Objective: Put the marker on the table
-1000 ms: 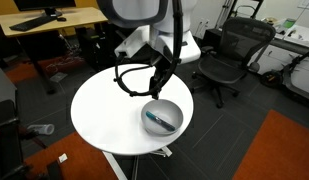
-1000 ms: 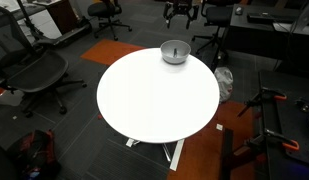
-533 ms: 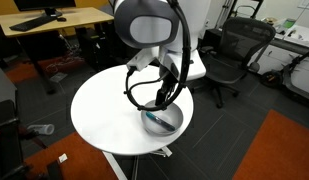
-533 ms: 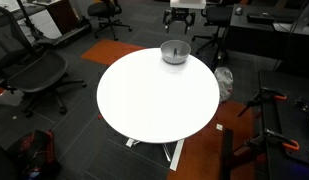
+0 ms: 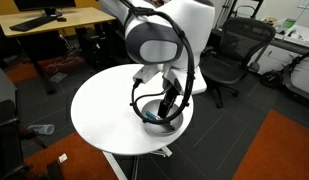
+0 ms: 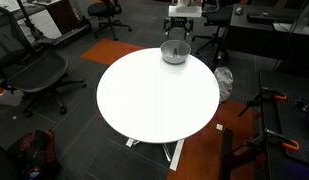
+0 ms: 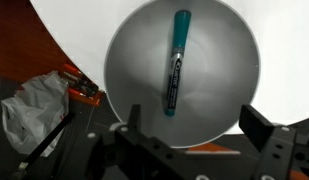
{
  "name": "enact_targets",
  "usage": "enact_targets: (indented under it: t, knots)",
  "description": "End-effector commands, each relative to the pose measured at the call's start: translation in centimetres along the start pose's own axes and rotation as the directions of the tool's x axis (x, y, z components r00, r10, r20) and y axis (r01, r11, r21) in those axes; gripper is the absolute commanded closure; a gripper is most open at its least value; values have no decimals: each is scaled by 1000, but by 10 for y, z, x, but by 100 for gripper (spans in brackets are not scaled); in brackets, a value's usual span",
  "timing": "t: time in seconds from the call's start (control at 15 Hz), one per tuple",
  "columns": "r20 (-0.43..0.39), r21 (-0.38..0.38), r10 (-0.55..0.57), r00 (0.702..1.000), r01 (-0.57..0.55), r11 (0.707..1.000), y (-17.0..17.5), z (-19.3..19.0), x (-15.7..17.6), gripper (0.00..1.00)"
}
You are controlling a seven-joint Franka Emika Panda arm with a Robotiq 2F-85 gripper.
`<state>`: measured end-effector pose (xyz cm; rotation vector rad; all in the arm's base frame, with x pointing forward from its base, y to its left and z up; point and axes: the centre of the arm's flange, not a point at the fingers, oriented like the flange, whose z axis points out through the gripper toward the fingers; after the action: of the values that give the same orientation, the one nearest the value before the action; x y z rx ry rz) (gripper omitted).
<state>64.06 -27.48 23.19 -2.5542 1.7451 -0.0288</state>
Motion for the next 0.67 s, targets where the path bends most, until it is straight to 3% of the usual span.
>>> enact_targets:
  t: [0.0, 0.6]
  knots:
    - [7, -19, 35, 999, -35, 999, -8, 13, 13, 0]
    - [29, -54, 29, 999, -27, 998, -16, 46, 15, 0]
